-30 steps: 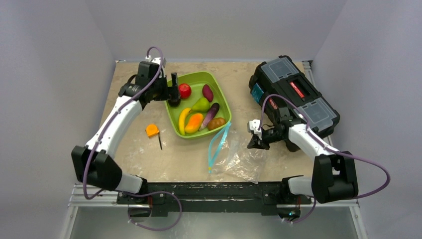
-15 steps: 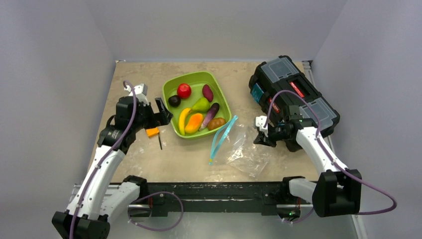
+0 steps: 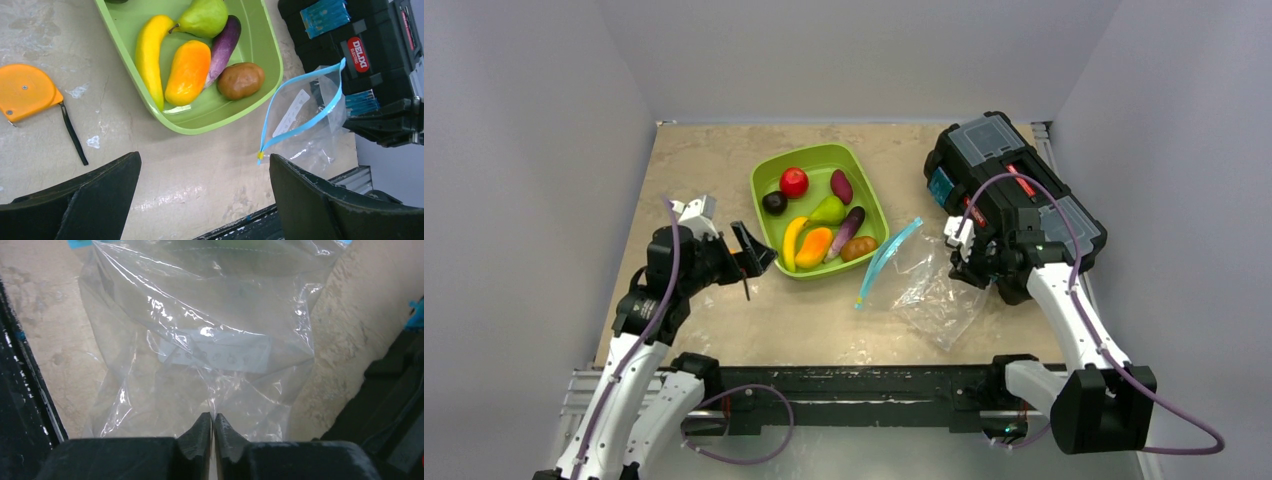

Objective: Open the zip-top bag and remove the fake food
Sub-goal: Reset both arms

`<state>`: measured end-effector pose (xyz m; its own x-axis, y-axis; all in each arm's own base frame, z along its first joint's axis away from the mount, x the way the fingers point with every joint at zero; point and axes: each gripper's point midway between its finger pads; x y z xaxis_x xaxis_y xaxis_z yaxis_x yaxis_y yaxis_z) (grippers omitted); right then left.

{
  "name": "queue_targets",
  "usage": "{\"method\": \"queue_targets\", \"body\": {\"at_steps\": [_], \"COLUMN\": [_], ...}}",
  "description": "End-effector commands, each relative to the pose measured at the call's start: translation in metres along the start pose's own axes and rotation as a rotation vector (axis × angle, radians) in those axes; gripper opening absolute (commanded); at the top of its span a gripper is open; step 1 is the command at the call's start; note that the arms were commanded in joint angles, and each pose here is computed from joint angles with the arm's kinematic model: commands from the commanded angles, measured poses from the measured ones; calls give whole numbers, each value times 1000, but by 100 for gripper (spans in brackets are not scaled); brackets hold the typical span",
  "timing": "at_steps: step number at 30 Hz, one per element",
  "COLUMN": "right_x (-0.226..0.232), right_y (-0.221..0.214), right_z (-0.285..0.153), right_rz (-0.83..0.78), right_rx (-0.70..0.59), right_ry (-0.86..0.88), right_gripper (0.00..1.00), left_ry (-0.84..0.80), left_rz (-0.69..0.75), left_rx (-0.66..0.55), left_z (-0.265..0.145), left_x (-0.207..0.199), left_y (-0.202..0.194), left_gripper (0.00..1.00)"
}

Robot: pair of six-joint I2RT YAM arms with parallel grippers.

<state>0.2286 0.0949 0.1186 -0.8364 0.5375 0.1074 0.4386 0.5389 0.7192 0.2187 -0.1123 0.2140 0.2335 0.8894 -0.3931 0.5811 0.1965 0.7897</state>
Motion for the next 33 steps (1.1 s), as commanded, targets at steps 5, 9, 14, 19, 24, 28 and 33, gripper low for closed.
{"method": "queue_targets", "body": {"at_steps": [5,9,14,19,24,28,33], "right_x": [-31,-23,-22,-23,-41,-73,-71], "right_y": [20,43,76,112,144,149,166], "right_z": [-28,-45,-83,-121,-153,-171,-189], "right_rz": [104,87,77,54,162,371,390], "right_rx": [-16,-56,-114,-178,-293,-360,-450], "right_ry": [-194,-172,-185,-236,-358,-521,-561], "right_gripper": [40,54,66,76,99,99,99], "left_ry": [-131,-144,-107,-86,-45,42,83], "left_rz": [-51,-17,33,82,146,210,234], "left_rx": [-69,-103,-83,-108,-145,-180,-205], "left_z": [-21,-35,-53,-74,-94,-110,-117], "left_x": [-28,-36,-36,-41,-41,-30,-25], "left_y": [10,23,29,44,59,69,77], "left_gripper": [100,100,100,100,100,100,100]}}
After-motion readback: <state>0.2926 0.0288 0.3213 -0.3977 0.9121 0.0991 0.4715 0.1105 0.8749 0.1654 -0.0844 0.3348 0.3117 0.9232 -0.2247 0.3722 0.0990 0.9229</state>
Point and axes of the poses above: each gripper's point midway between its finger pads, its own z axis out along the fingers, its own x axis along the line the jaws close on, y = z × x, and after that the axes turned 13 degrees about z, right-handed
